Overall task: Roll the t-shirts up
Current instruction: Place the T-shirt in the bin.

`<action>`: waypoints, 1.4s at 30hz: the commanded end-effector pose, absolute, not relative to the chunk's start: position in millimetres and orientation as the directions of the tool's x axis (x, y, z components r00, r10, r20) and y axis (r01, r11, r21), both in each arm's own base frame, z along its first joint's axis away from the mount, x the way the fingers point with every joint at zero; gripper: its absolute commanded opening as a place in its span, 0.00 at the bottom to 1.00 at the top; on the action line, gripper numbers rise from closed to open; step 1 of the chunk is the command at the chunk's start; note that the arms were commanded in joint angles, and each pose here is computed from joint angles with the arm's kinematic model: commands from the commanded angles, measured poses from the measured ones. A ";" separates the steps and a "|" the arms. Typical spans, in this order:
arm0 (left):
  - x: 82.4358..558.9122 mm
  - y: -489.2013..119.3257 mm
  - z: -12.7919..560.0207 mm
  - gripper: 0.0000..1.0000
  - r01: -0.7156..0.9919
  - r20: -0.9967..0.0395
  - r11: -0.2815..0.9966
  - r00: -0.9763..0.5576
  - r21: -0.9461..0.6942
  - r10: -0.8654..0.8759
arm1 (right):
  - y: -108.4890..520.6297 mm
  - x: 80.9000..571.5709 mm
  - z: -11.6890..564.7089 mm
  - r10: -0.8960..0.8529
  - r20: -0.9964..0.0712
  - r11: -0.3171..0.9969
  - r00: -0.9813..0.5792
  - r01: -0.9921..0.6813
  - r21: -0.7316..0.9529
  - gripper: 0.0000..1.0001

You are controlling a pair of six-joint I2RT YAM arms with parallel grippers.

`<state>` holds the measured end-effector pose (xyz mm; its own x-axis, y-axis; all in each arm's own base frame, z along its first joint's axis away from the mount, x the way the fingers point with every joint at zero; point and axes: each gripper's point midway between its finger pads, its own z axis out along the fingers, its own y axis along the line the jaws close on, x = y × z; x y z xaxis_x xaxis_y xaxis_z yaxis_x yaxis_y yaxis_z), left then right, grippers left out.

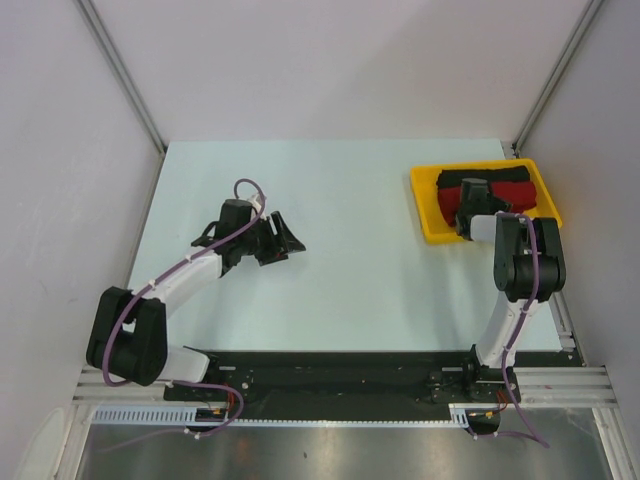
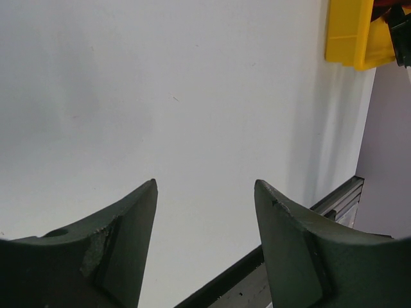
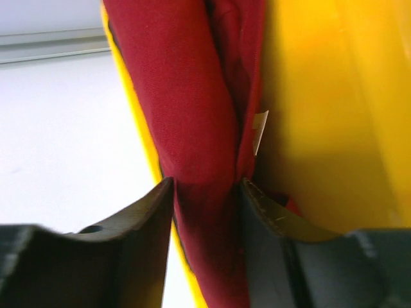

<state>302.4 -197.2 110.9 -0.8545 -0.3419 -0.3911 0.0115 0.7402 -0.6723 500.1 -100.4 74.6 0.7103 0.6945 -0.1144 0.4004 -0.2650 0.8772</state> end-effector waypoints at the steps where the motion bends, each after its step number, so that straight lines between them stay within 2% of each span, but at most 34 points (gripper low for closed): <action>1: 313.5 -206.4 129.6 0.68 0.091 -0.444 0.721 -0.837 -0.687 -0.318 | -105.3 503.4 79.4 0.675 -0.059 -0.296 0.735 0.343 0.892 0.51; 2: 313.3 -206.6 129.7 0.68 0.091 -0.444 0.720 -0.838 -0.688 -0.318 | -104.2 502.9 81.5 0.678 -0.059 -0.295 0.733 0.345 0.891 0.59; 7: 313.2 -207.2 129.7 0.68 0.091 -0.442 0.716 -0.838 -0.692 -0.320 | -103.4 495.7 81.4 0.680 -0.085 -0.297 0.729 0.379 0.877 0.81; 8: 313.8 -207.1 130.3 0.68 0.092 -0.443 0.715 -0.837 -0.693 -0.321 | -103.9 494.9 81.7 0.680 -0.088 -0.298 0.728 0.383 0.874 0.88; 10: 313.2 -207.7 130.1 0.68 0.093 -0.442 0.714 -0.838 -0.694 -0.321 | -103.2 491.1 81.0 0.683 -0.107 -0.295 0.722 0.407 0.865 0.94; 11: 312.9 -208.4 130.6 0.68 0.096 -0.441 0.711 -0.839 -0.696 -0.319 | -103.2 489.7 80.6 0.683 -0.112 -0.296 0.722 0.414 0.861 0.99; 17: 313.6 -208.4 132.2 0.68 0.096 -0.443 0.707 -0.836 -0.700 -0.324 | -99.2 480.1 74.6 0.697 -0.151 -0.306 0.701 0.480 0.822 1.00; 23: 313.5 -209.6 135.1 0.68 0.097 -0.440 0.699 -0.835 -0.709 -0.331 | -96.1 468.2 75.4 0.714 -0.253 -0.295 0.653 0.608 0.737 1.00; 33: 313.0 -209.6 140.4 0.68 0.100 -0.446 0.691 -0.827 -0.716 -0.343 | -94.2 457.6 89.0 0.724 -0.296 -0.331 0.624 0.689 0.645 1.00; 42: 310.0 -209.7 140.5 0.70 0.092 -0.437 0.680 -0.826 -0.728 -0.357 | -96.5 447.1 126.0 0.726 -0.337 -0.294 0.600 0.713 0.636 0.99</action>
